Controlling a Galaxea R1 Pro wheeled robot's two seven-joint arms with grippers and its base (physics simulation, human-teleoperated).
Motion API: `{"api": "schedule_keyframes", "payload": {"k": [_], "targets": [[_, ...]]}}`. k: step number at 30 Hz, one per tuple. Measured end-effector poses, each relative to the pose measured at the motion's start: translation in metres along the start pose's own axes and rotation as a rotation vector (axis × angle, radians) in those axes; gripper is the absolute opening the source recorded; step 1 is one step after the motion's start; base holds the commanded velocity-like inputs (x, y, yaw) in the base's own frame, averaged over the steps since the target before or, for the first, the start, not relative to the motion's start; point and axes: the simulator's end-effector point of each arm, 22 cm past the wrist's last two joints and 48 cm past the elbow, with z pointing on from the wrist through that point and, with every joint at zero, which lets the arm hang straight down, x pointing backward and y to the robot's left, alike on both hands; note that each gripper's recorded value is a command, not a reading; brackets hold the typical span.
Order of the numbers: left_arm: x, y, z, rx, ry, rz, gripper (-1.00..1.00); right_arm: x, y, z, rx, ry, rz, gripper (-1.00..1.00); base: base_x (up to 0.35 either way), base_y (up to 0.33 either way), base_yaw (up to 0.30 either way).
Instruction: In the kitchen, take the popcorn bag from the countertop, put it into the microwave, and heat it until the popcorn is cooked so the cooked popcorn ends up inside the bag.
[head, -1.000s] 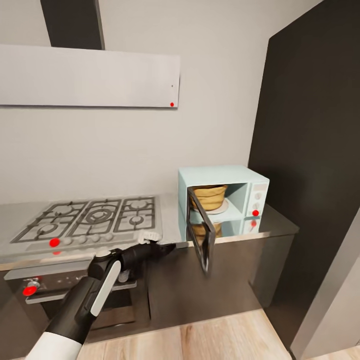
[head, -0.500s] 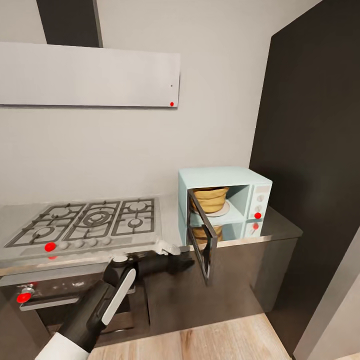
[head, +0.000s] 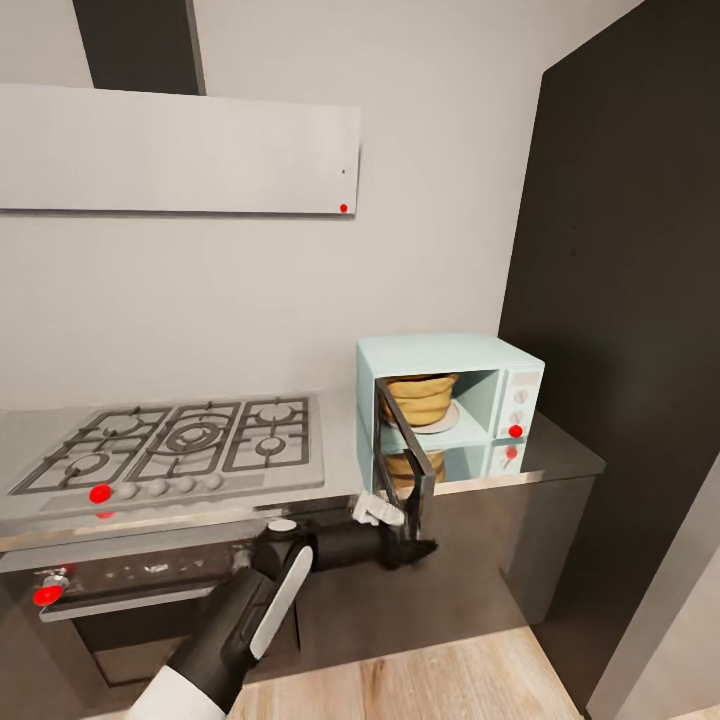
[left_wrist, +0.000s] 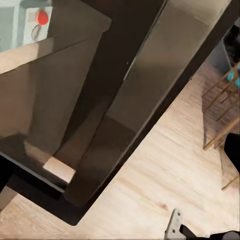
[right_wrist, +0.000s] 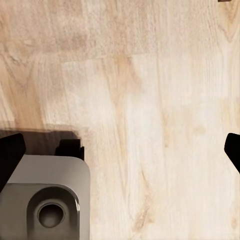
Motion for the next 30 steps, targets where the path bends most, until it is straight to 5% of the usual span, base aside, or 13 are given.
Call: {"api": "schedule_keyframes", "payload": {"k": [4,9,30], "targets": [[-0.009,0.002,0.013,-0.033,0.03,0.068,1.0,0.0,-0.001,0.0,0.001,0.0,-0.001,1.0,0.0,0.0,0.0],[-0.023,0.026,0.023,-0.064,0.044,0.099,1.0,0.0,-0.003,0.0,0.005,0.0,-0.001,1.0,0.0,0.0,0.0],[-0.037,0.021,0.005,-0.011,0.024,0.041,1.0,0.0,0.001,0.0,-0.004,-0.001,0.0,1.0,0.0,0.0,0.0]]}}
